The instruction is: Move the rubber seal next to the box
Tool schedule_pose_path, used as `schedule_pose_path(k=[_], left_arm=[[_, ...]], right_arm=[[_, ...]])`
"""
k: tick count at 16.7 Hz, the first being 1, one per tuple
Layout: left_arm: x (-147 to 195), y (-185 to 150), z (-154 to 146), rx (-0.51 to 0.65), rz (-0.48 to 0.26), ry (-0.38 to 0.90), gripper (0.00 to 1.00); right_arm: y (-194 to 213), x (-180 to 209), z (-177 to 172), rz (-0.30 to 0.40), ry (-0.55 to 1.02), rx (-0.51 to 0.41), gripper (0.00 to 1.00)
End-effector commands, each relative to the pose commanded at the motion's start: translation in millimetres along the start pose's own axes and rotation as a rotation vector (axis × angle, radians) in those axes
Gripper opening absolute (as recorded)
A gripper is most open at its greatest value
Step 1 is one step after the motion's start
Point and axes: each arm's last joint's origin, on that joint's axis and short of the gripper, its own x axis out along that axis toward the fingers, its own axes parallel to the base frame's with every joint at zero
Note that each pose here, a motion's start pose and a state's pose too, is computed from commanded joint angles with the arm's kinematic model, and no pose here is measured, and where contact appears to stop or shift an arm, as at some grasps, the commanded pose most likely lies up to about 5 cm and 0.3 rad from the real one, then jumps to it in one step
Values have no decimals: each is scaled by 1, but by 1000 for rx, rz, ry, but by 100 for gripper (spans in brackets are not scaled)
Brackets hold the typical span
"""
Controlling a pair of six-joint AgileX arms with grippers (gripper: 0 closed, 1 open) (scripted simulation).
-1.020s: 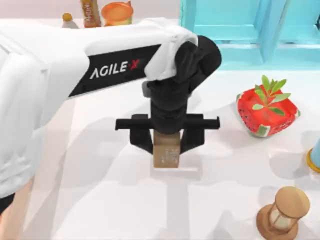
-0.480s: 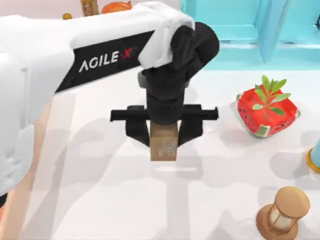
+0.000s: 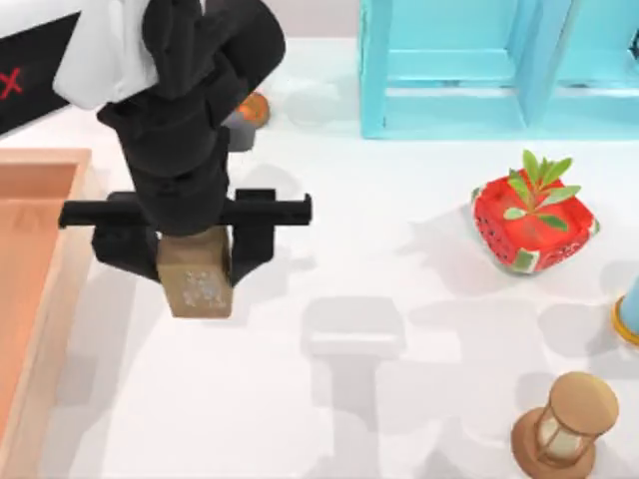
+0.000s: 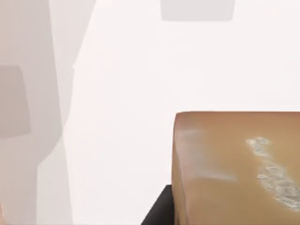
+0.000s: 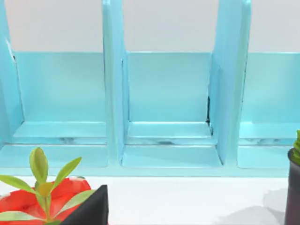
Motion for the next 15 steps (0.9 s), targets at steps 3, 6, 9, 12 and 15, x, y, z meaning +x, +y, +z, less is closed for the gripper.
schedule_pose_path(k=[3,6,9,12,15], left_arm=[[-28,35,-41,59,-27,-46,0],[-27,73,-64,36,-7,-15,0],[-25,89,-71,2,5,10,0],[-25,89,-71,2,5,10,0],[-21,88,-71,7,5,8,0]], right_arm=[[0,0,0,0,0,0,100],[0,0,0,0,0,0,100],[0,0,0,0,0,0,100],[0,0,0,0,0,0,100],[0,0,0,0,0,0,100]])
